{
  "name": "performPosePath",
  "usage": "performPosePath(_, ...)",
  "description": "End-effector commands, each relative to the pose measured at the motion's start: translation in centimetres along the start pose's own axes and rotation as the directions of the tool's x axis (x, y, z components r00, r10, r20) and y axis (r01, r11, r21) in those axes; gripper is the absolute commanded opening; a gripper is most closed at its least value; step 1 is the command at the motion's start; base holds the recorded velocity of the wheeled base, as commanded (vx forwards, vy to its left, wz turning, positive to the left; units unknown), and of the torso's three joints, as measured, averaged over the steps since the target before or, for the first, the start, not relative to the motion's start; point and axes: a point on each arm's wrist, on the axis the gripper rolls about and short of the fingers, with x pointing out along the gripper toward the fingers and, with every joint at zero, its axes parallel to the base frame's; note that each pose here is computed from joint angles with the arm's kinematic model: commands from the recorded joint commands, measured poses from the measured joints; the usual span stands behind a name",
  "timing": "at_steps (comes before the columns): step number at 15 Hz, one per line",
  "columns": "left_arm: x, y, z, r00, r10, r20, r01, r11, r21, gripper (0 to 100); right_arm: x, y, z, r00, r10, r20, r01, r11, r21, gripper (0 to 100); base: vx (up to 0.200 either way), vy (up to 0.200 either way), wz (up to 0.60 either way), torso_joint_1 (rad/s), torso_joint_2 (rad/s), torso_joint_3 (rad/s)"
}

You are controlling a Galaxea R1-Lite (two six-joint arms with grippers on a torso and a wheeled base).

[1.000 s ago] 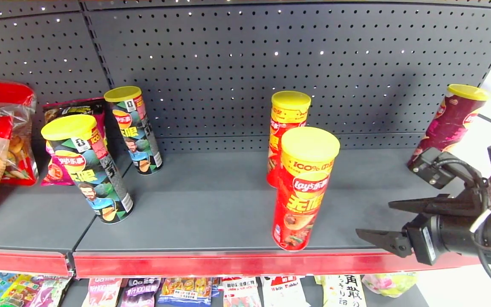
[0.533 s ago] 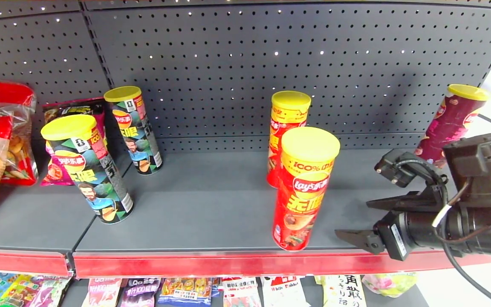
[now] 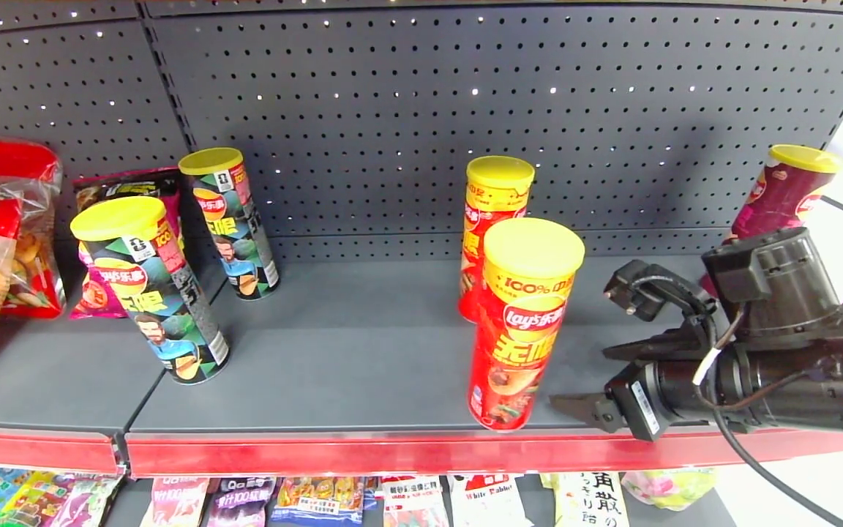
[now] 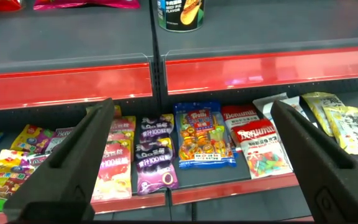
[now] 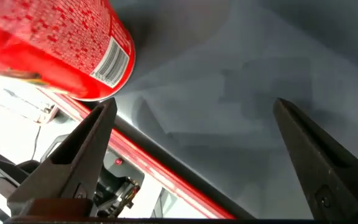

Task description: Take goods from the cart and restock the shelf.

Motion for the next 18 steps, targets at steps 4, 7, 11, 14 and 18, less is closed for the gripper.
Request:
performPosePath(4,0.0,0.0,0.0,1.0,0.001,-0.002,-0.001,1.0,0.0,100,1.2,0.4,0.0,0.999,0.016,-0.032,-0.016,1.0,-0.011,100,0.0,0.0,0.0,0.0,0.0,0.0)
performPosePath(7,0.0,0.0,0.0,1.0,0.001,-0.002,-0.001,1.0,0.0,100,1.6,0.5,0.4,0.999,0.018,-0.031,-0.018,1.0,-0.013,100,0.0,0.0,0.0,0.0,0.0,0.0)
performPosePath(11,0.0,0.0,0.0,1.0,0.001,-0.002,-0.001,1.0,0.0,100,2.1,0.5,0.5,0.999,0.02,-0.038,-0.021,1.0,-0.013,100,0.0,0.0,0.0,0.0,0.0,0.0)
performPosePath(14,0.0,0.0,0.0,1.0,0.001,-0.002,-0.001,1.0,0.0,100,2.1,0.6,0.5,0.999,0.024,-0.04,-0.024,1.0,-0.016,100,0.0,0.0,0.0,0.0,0.0,0.0)
performPosePath(18,0.0,0.0,0.0,1.0,0.001,-0.002,-0.001,1.0,0.0,100,2.3,1.2,0.6,0.998,0.04,-0.039,-0.042,0.999,-0.03,100,0.0,0.0,0.0,0.0,0.0,0.0)
